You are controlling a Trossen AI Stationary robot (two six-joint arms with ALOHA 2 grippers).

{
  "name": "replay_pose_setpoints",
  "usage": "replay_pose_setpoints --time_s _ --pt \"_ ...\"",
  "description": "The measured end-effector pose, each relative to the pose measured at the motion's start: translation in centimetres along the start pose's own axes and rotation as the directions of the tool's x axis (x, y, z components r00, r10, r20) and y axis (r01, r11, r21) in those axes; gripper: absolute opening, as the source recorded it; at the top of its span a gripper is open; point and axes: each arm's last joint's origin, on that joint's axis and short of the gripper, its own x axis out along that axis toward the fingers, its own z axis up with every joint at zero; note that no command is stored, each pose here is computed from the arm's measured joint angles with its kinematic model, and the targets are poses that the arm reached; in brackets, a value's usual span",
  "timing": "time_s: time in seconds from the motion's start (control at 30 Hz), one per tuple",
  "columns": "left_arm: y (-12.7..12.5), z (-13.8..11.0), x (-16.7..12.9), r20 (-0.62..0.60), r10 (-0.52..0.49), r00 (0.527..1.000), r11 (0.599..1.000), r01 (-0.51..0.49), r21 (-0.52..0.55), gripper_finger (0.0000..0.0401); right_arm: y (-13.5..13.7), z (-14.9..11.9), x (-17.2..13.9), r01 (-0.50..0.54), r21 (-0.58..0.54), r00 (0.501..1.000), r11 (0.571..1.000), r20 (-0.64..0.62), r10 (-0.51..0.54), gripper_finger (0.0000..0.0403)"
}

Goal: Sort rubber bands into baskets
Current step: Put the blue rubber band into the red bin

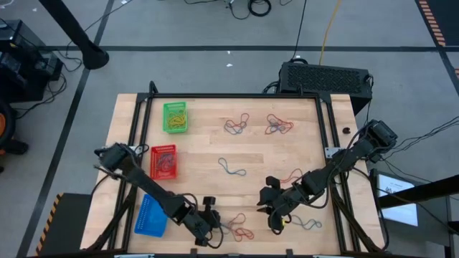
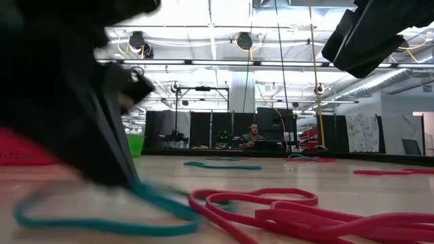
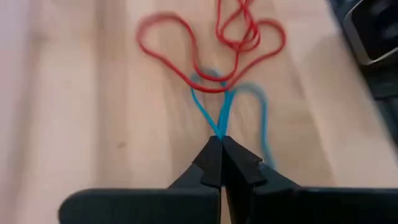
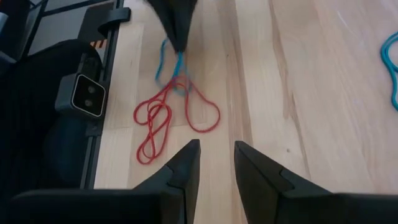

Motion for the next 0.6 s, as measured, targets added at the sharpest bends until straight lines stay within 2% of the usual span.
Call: replay_pose_setpoints --time_s 0.3,0.43,0.6 --pt "1.7 2.3 -8.0 -0.013 0.118 0.993 0.993 -0.118 0.018 0.0002 0.0 0.0 0.0 0.001 -0.001 1.0 1.0 0.0 -0.001 0.0091" --pt "2.7 2.3 -11.1 -0.047 0.191 0.98 0.981 -0.189 0.032 0.0002 0.0 0.0 0.0 0.0 -0.001 1.0 1.0 0.0 0.0 0.0091" --pt "4.1 1.6 -14.5 -0.113 0.275 0.955 0.96 -0.278 -0.016 0.0001 0.0 0.0 0.0 0.0 -0.012 1.0 1.0 0.0 0.0 0.0091"
